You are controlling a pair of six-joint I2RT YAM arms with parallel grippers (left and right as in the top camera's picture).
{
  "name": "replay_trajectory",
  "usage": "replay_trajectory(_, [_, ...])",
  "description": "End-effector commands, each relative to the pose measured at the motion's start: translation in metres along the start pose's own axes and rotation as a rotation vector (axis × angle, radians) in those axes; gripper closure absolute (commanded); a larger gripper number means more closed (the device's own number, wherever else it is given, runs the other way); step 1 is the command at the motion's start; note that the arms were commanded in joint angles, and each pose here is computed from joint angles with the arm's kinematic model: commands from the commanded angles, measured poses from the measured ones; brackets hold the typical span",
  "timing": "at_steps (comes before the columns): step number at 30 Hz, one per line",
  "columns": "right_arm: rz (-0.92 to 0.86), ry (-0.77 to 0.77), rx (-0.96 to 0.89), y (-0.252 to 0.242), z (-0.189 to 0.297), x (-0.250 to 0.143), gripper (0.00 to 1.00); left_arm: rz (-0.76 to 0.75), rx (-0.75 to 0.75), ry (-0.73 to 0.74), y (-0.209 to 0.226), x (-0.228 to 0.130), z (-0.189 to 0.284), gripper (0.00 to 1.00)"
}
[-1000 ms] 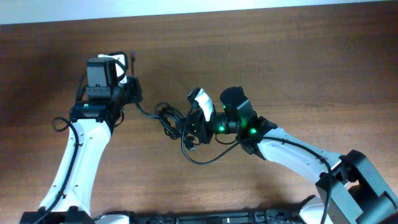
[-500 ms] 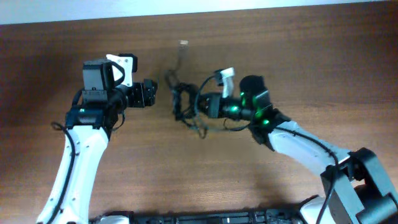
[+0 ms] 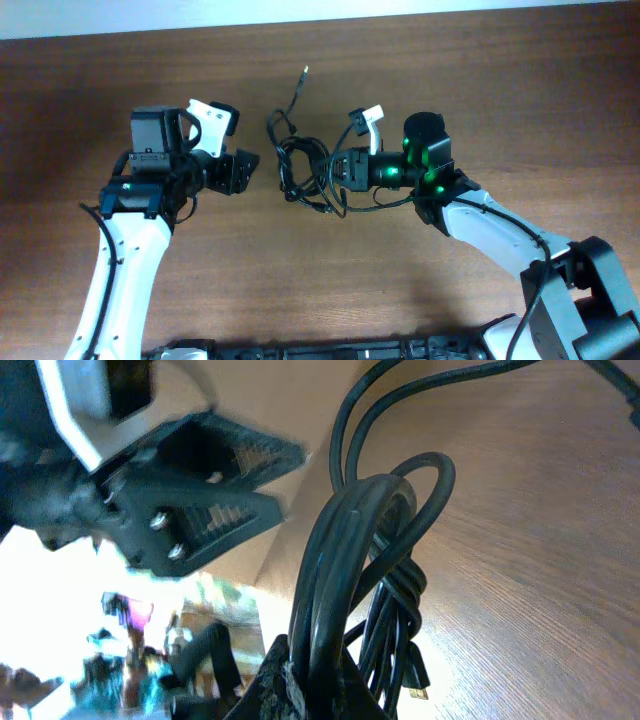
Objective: Untangle cables
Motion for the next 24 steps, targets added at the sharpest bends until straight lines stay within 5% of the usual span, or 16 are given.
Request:
replay_trajectory(1, [0.263, 0.120, 0.141, 0.016, 0.001, -0.016, 0.96, -0.102, -0.030, -0.036, -0.004, 0.006, 0.003, 0.32])
replay_trajectory(8, [0.337, 0.169, 0.158, 0.002, -0.002, -0.028, 0.96, -0.258, 0.086, -0.347, 0.003, 0.067, 0.032, 0.26])
replay_trajectory(12, [0.481, 0.161, 0.172, 0.002, -0.003, -0.029, 0.96, -0.263, 0.085, -0.355, 0.002, 0.068, 0.033, 0.21])
replay_trajectory(14, [0.481, 0.161, 0.172, 0.002, -0.003, -0.029, 0.96, -0.272, 0.046, -0.338, -0.003, 0.063, 0.031, 0.06])
replay_trajectory(18, [0.481, 0.157, 0.165, 0.002, -0.003, -0.028, 0.96, -0.250, -0.009, -0.227, -0.009, 0.040, 0.024, 0.39])
replay_trajectory(24, [0.472, 0.158, 0.165, 0.002, -0.003, -0.028, 0.96, 0.104, 0.197, -0.018, 0.014, 0.000, 0.031, 0.36])
Point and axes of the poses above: each gripper's point midway between its finger pads, its own z axis back along the fingers, its own y axis along the line the jaws close on, x = y × z, the point moved 5 cm from there along z, back along the fingers, and after that the axes turned 7 degrees about -z, right-handed, at the moved point
